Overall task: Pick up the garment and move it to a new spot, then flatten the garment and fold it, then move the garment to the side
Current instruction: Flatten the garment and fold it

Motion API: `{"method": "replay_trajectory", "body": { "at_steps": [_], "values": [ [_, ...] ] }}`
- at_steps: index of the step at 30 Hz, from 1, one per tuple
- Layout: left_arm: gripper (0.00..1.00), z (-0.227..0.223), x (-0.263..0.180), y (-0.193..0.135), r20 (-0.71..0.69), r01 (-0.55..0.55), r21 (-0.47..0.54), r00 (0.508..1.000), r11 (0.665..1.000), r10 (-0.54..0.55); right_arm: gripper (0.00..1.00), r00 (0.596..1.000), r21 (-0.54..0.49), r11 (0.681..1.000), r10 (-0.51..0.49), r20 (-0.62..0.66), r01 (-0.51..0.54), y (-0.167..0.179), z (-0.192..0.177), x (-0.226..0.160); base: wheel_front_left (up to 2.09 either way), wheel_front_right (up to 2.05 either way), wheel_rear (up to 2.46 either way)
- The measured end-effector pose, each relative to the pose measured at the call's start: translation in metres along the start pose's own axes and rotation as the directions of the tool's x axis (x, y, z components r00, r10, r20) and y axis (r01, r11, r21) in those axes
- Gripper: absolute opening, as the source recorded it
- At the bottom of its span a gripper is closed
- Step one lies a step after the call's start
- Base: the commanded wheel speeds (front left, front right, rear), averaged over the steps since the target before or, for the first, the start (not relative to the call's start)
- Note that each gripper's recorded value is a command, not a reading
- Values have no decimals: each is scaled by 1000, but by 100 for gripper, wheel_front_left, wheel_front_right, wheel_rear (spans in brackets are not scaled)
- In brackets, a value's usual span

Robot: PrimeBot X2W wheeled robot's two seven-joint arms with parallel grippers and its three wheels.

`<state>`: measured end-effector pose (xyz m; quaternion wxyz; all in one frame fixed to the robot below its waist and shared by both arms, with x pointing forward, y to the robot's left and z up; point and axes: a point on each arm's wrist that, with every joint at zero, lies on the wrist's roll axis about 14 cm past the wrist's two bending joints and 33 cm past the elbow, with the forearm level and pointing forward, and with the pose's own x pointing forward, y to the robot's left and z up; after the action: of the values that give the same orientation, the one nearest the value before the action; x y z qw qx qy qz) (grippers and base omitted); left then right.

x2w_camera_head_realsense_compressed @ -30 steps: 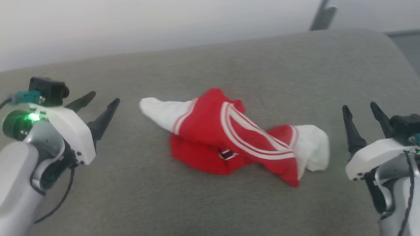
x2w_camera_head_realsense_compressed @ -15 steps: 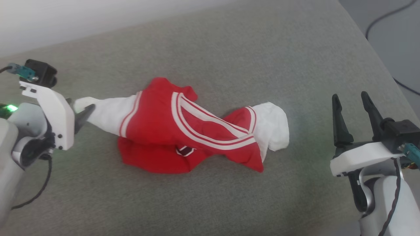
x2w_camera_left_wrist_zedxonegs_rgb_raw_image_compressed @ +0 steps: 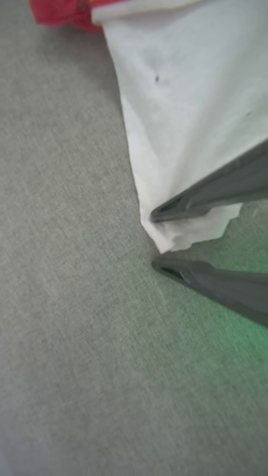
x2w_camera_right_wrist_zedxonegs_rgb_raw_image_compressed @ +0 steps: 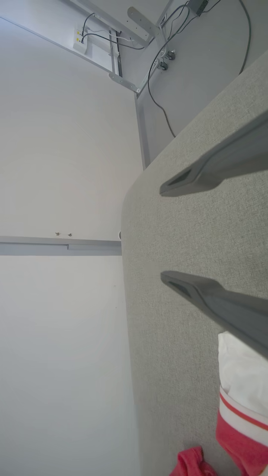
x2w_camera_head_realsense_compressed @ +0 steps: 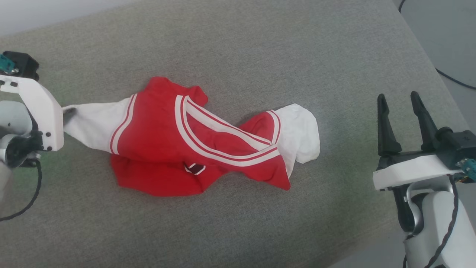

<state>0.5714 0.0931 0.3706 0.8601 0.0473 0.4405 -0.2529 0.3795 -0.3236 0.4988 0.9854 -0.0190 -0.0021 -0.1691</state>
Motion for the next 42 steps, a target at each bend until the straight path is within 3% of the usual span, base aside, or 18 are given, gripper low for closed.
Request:
{"method": "replay_trajectory", "body": {
  "at_steps": [10,19,29,34,38,40,42],
  "values": [
    [0,-1,-18,9,15,-37,-37,999,999,38,100,999,6,1000,12,53,-13,6,10,8,0,0,0],
    [0,-27,-84,44,57,-159,-132,984,978,167,100,995,11,998,67,75,-68,28,19,9,0,0,0],
    [0,-96,-155,76,22,-281,-292,954,914,300,100,984,33,988,149,94,-153,58,32,7,0,0,0],
    [0,-137,-171,80,-31,-316,-362,944,877,327,100,980,39,983,172,100,-177,66,37,4,0,0,0],
    [0,-157,-171,75,-52,-309,-395,948,866,314,100,979,47,982,181,93,-186,69,35,2,0,0,0],
    [49,-160,-170,75,-47,-304,-408,949,861,312,100,978,48,980,187,91,-192,71,35,2,0,0,0],
    [91,-162,-169,75,-48,-299,-418,950,858,308,100,978,51,979,190,89,-195,73,34,3,0,0,0]
  ]
}}
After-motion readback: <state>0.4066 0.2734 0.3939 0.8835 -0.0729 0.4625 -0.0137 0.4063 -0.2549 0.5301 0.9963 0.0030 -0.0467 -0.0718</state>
